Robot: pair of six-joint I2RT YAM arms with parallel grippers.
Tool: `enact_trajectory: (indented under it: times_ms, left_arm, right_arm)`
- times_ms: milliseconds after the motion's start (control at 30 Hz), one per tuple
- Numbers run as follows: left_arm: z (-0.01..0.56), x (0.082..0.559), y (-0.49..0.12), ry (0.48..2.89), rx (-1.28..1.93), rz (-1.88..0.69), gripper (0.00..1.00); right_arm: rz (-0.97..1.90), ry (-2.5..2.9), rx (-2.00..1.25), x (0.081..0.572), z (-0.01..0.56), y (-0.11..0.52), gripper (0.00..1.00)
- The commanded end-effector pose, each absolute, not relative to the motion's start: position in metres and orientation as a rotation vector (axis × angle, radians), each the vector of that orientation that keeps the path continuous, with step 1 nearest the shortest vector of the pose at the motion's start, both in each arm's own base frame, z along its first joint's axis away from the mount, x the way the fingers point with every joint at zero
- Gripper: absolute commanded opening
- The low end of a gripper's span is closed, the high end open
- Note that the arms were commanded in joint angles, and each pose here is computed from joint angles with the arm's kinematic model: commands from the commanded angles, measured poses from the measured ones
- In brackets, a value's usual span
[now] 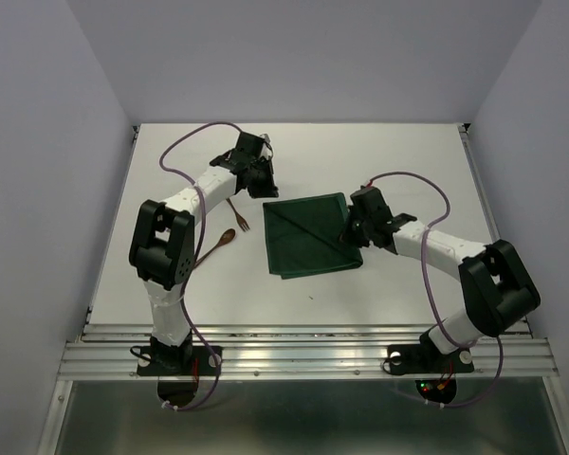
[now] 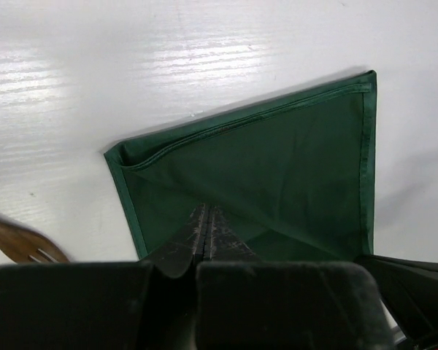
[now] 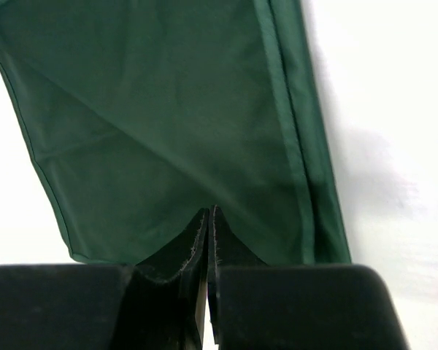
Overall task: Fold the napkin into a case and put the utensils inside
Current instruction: Smooth out the upper triangle-folded napkin at the center of the board.
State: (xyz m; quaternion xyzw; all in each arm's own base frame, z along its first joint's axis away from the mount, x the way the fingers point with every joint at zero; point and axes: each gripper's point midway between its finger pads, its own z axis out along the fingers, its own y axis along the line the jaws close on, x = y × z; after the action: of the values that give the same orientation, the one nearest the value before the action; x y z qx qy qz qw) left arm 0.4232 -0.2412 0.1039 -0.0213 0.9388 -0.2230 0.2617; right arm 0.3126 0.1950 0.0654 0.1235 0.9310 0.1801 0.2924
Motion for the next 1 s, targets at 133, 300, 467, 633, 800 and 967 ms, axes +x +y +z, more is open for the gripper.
enact_trajectory:
  times_ms: [133,300,467,633,800,967]
  left_arm:
    - [0.076,0.433,-0.228,2.559,-0.102,-0.462,0.00]
    - [0.052,0.444,-0.227,2.582,-0.113,-0.409,0.00]
    - [0.042,0.445,-0.226,2.598,-0.110,-0.385,0.00]
    - [0.071,0.446,-0.223,2.540,-0.115,-0.388,0.00]
    - [0.101,0.435,-0.234,2.502,-0.089,-0.475,0.00]
    - [0.099,0.411,-0.261,2.548,-0.033,-0.607,0.00]
  right_arm:
    - [0.480,2.473,0.337,0.348,0.052,0.217,0.06]
    - [0.414,2.522,0.364,0.345,0.024,0.211,0.05]
    - [0.410,2.512,0.345,0.345,0.031,0.210,0.05]
    - [0.457,2.433,0.291,0.355,0.071,0.218,0.05]
    - [0.506,2.409,0.236,0.370,0.084,0.240,0.06]
    - [0.573,2.386,0.212,0.390,0.087,0.270,0.06]
